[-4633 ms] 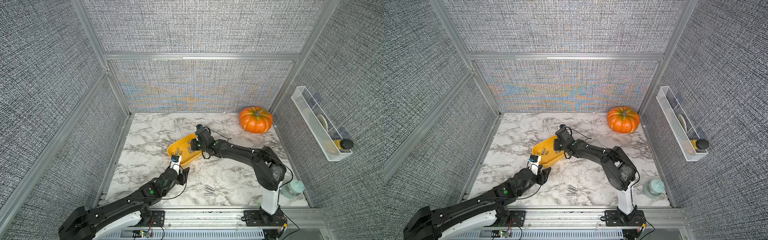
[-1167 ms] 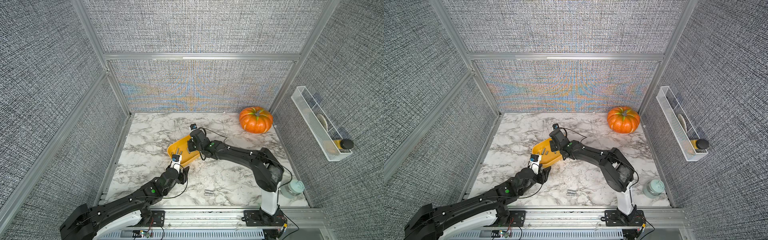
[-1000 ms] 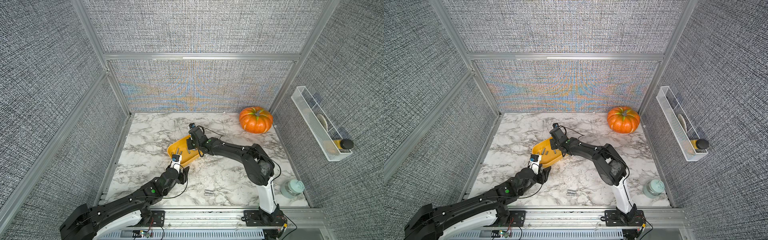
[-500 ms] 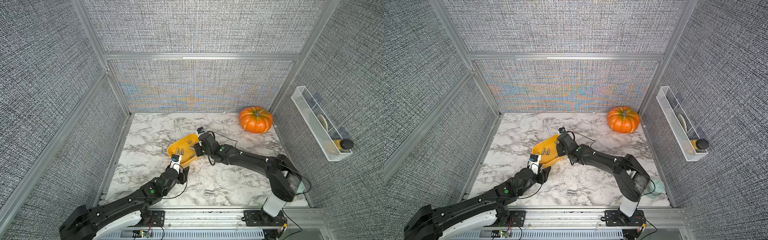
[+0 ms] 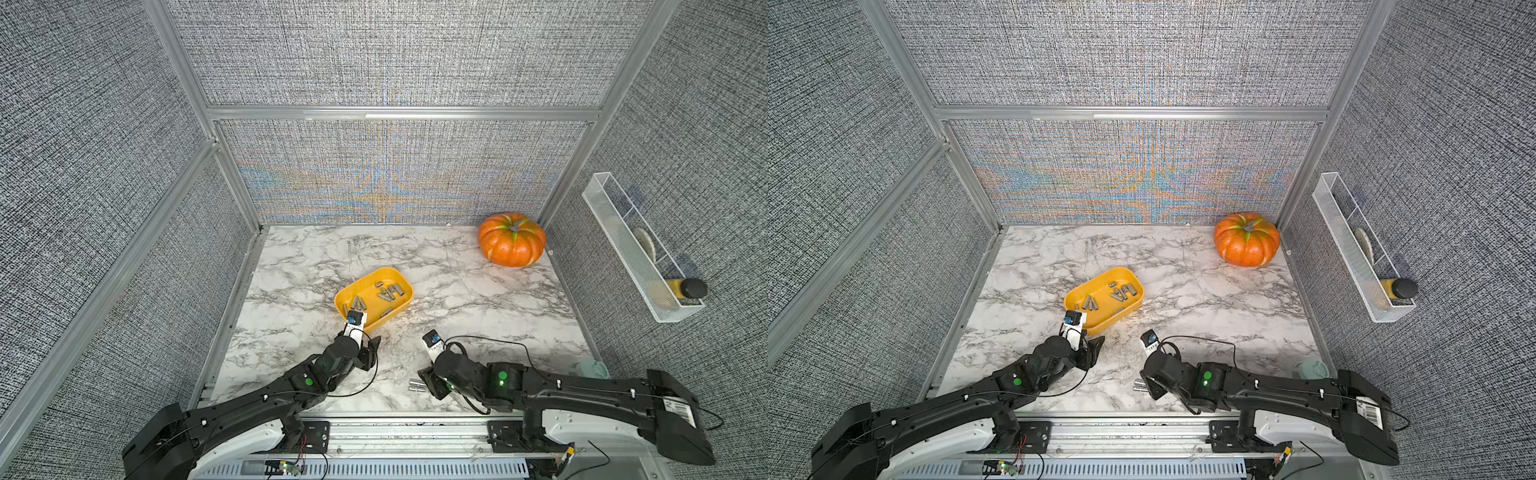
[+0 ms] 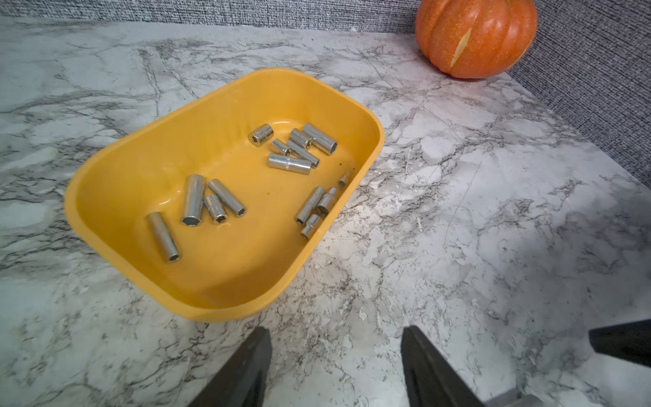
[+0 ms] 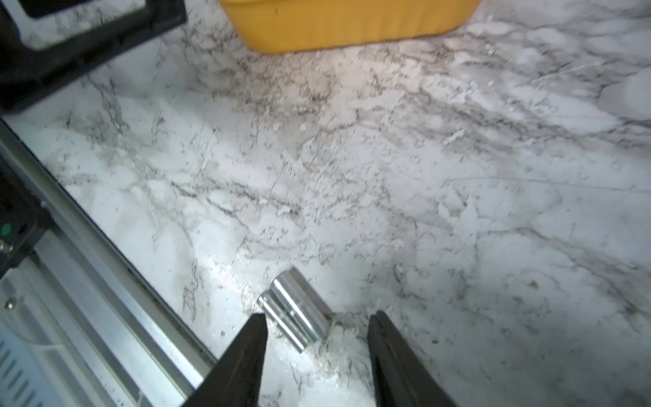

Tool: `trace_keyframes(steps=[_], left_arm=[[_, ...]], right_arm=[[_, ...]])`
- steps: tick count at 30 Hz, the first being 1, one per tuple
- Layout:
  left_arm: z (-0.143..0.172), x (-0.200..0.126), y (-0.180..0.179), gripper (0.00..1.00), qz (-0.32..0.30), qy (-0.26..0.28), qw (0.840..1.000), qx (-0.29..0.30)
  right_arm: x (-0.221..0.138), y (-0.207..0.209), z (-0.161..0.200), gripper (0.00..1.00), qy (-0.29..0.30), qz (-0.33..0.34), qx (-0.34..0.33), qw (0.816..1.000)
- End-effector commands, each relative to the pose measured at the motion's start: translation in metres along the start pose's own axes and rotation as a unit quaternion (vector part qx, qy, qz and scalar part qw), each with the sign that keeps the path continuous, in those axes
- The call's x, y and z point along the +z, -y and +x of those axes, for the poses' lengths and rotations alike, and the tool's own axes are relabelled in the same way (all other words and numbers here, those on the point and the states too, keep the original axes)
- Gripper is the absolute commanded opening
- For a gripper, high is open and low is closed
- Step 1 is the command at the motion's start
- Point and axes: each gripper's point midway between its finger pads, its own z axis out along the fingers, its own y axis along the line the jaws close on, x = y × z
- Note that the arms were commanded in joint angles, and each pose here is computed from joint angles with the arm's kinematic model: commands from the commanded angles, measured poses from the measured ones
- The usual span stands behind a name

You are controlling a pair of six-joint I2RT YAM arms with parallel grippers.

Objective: Put the socket on the desktop into the storage box
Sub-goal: Pick up the socket head from the center of the board.

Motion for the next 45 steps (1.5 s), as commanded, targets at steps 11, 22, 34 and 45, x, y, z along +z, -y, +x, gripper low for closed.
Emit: trace_keyframes(steps=[11,22,34,45], left_arm=[[-0.01,-0.002,0.009,0.64,0.023,0.017,1.0,-0.003],[-0.009,-0.001,0.01,0.64,0.024,0.015,1.0,-0.002],[-0.009,-0.001,0.009,0.64,0.022,0.015,1.0,-0.002],[-0.01,-0.002,0.008,0.64,0.022,0.017,1.0,-0.003]], right_arm=[[0.024,-0.007,0.014,0.49,-0.016,0.011,-0.007,1.0],[0.039,-0.01,0.017,0.41,-0.037,0.006,-0.013,0.999],[0.048,-0.003,0.024,0.38,-0.056,0.019,-0.012,0.998],[0.057,0.013,0.025,0.32,-0.069,0.039,0.007,0.997]])
